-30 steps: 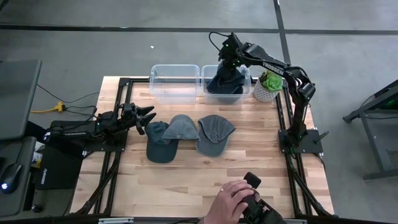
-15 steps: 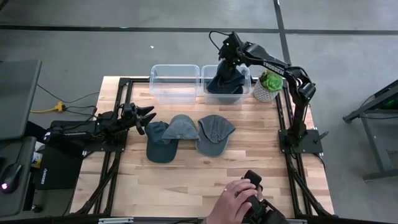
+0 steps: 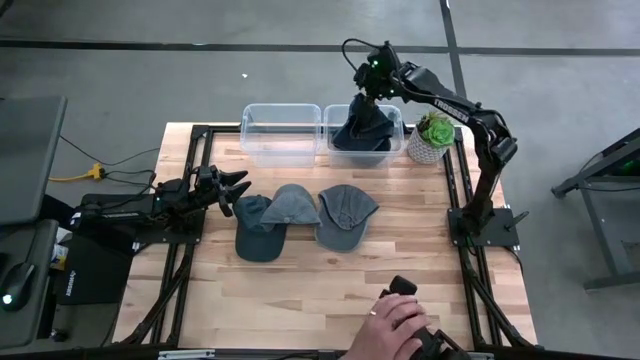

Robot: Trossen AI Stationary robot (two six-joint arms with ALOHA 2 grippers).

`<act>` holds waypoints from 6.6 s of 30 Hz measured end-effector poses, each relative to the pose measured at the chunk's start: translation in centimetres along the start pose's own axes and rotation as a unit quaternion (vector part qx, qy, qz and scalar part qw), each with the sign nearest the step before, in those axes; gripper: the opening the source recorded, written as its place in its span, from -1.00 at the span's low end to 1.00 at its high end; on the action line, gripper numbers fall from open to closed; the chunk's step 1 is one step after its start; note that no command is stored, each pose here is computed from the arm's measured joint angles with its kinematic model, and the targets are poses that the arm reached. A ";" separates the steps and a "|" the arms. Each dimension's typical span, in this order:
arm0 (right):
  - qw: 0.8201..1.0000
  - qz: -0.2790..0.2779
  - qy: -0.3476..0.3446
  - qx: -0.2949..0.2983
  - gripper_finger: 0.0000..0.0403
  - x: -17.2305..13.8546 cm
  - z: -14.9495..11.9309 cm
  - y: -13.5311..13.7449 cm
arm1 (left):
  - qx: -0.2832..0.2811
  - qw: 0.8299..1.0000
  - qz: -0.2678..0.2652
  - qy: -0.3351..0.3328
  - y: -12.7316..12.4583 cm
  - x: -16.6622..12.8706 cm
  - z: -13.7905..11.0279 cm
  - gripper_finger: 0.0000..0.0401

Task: Pick & Place hat
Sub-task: Put the right blue cap into the right transparent bin, then put the left gray cap into the left transparent bin

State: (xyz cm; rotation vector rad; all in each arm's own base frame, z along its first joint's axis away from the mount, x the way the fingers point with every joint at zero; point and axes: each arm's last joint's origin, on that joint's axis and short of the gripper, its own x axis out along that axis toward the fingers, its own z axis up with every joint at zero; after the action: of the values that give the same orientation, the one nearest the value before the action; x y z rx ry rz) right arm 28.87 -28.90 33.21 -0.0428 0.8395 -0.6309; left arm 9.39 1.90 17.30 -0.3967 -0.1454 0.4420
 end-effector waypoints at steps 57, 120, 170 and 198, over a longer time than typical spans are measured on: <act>0.988 0.094 -0.122 -0.009 -1.00 3.1 -2.9 4.7 | 0.000 1.000 0.000 0.000 0.0 0.0 0.0 -0.04; 0.998 -0.044 -0.044 0.024 -1.00 1.7 -7.0 4.9 | 0.000 1.000 0.000 0.000 0.0 0.0 0.0 -0.04; 0.942 0.319 -0.005 -0.101 0.08 -9.0 -5.5 21.7 | 0.000 1.000 0.000 0.000 0.0 0.0 0.0 -0.04; 0.964 0.129 -0.119 -0.198 0.17 -6.1 -7.3 36.6 | 0.000 1.000 0.000 0.000 0.0 0.0 0.0 -0.04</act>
State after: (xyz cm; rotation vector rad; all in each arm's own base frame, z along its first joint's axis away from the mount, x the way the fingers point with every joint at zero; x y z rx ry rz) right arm 39.17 5.83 22.31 -0.3600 0.7103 -0.1998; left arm 9.40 1.90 17.29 -0.3967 -0.1451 0.4420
